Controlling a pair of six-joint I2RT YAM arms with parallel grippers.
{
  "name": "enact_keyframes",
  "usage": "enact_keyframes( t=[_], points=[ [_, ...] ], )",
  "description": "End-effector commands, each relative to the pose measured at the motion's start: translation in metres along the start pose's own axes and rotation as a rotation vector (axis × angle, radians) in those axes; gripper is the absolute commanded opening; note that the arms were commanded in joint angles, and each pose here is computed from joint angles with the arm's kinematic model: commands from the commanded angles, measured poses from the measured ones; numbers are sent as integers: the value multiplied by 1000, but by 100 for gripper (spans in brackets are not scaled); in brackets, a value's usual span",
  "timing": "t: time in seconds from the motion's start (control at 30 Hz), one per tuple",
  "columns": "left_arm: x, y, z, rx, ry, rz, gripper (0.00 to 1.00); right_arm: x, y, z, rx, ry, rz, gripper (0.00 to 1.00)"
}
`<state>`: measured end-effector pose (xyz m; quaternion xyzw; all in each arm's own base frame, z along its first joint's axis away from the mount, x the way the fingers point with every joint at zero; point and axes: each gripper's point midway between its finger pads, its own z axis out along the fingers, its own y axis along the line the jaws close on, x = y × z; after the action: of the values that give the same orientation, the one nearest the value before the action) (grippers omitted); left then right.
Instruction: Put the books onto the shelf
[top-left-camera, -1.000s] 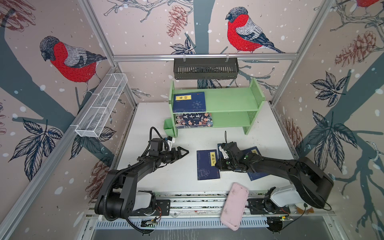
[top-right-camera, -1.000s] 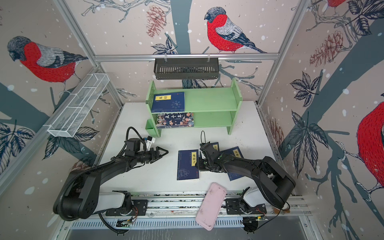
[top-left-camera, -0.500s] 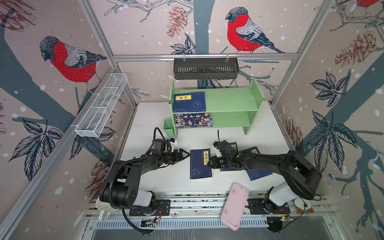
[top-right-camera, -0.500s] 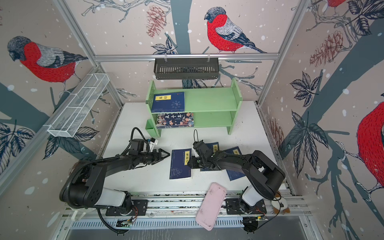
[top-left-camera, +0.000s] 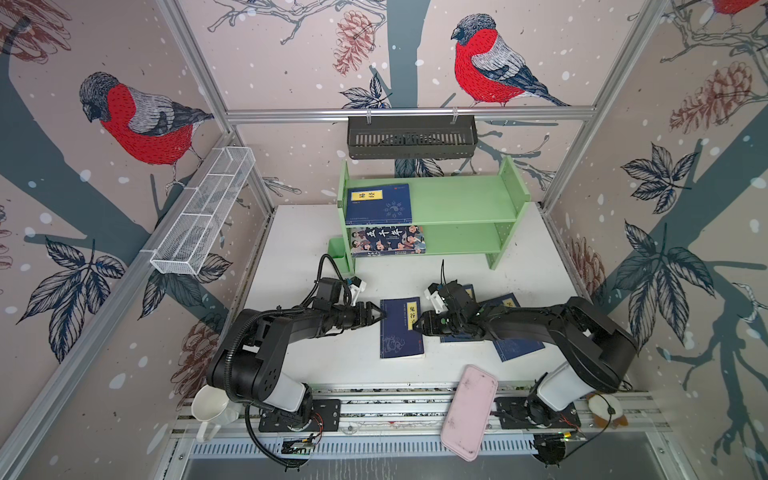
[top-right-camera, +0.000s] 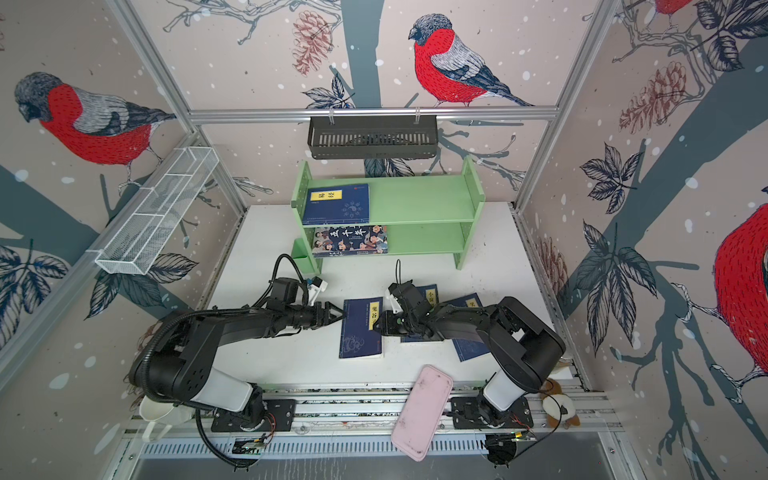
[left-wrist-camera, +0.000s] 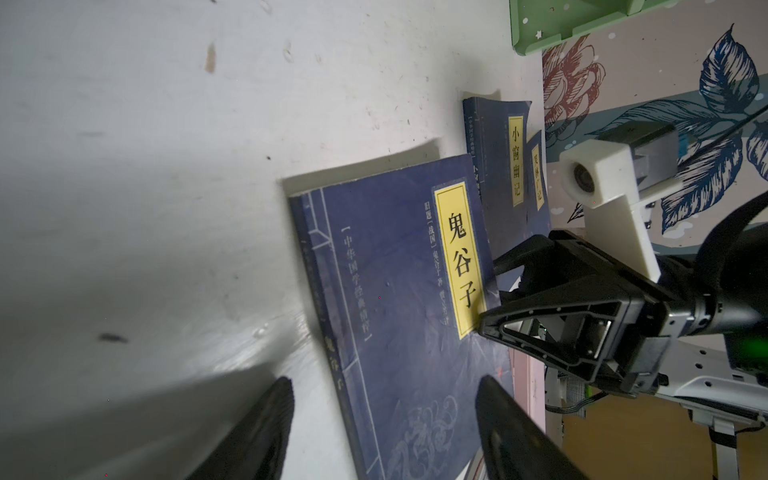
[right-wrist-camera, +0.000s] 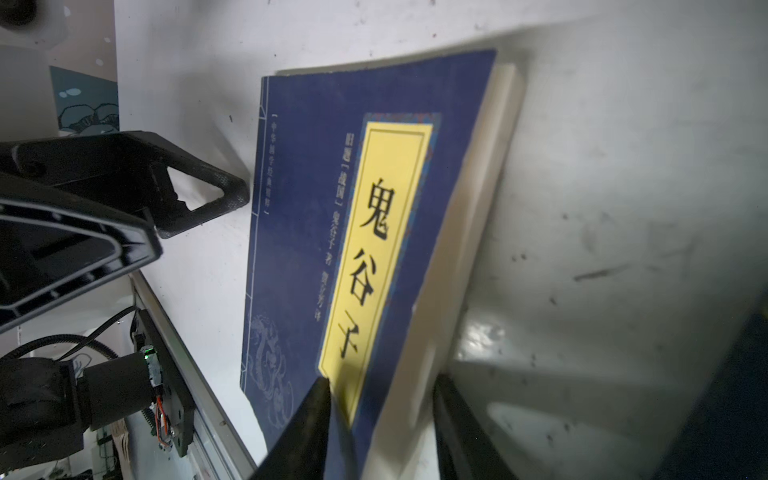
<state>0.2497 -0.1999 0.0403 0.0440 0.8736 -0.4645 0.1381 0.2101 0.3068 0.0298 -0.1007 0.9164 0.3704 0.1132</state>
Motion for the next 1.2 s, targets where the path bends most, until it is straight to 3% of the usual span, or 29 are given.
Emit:
enact_keyframes(
  t=[0.0,0.13,0.3,0.47,0.7,0.87,1.17],
  points=[
    [17,10,6,-30,58,-58,66,8,-4,5,-12,39,35,42],
    [23,7,13,-19,93,-49,66,8,-6,7,-9,34,41,37],
    [21,6,15,-20,95,-47,66,6,-9,5,-16,19,54,21],
    [18,3,9,-40,71,-2,80,0,-5,-5,-52,-13,41,3],
    [-6,-33,-20,-3,-29,180,89,-13,26,-36,-192,-60,-81,1],
    [-26,-54,-51,72,-122,198,90,-18,51,-64,-270,-70,-199,1],
    [-17,-108,-67,339,-69,197,85,-22,102,-99,-398,-62,-382,1]
  ],
)
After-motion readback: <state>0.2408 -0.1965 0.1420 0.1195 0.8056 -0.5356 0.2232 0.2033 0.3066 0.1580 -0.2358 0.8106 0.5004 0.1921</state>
